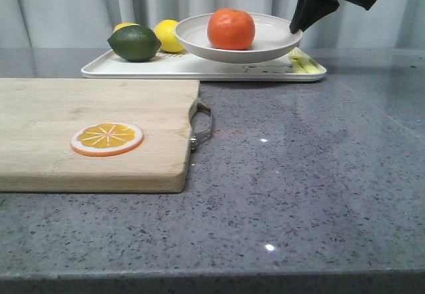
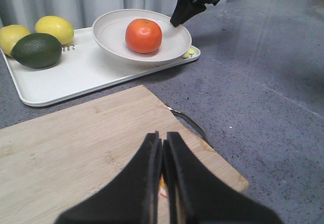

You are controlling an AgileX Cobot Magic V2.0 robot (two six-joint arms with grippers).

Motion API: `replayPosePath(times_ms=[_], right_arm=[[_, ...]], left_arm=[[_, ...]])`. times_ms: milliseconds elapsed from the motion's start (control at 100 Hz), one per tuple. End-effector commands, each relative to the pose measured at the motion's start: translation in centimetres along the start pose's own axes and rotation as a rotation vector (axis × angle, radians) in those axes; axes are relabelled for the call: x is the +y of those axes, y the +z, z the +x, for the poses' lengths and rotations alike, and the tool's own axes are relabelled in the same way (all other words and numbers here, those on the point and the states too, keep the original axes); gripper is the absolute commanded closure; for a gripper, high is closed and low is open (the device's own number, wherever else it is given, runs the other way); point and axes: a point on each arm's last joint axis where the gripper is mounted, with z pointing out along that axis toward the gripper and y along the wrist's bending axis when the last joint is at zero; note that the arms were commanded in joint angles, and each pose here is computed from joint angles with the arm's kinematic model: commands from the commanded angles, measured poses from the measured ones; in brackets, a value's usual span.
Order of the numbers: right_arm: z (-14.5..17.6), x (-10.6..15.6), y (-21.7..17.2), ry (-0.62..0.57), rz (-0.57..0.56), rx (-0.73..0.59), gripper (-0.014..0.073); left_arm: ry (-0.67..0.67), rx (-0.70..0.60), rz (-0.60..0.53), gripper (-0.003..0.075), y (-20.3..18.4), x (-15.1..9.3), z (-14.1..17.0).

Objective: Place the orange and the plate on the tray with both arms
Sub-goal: 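Lower the plate with the orange onto the white tray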

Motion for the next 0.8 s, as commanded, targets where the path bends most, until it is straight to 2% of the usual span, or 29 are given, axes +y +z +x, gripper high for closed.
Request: replayPosePath(times_ms=[0, 280, 680, 790], right_arm=[[-1.8, 1.8, -3.6, -0.014, -0.057, -0.153, 0.0661], [-1.7, 0.8, -0.6, 0.014, -0.066, -0.14, 0.0661], [-2.0, 0.6, -0.1, 0.019, -0.065, -0.173, 0.0659], [-2.0, 0.6, -0.1, 0.02, -0.066, -0.173, 0.0576]], left_arm=[[-0.003, -0.102, 0.004, 0.0738, -0.3, -0.1, -1.5], [-0.003, -0.102, 0.004, 0.0739, -0.3, -0.1, -1.5], [-0.003, -0.102, 0.004, 0.0739, -0.3, -0.1, -1.5], [-0.003, -0.102, 0.004, 0.0738, -0.3, -0.1, -1.5]])
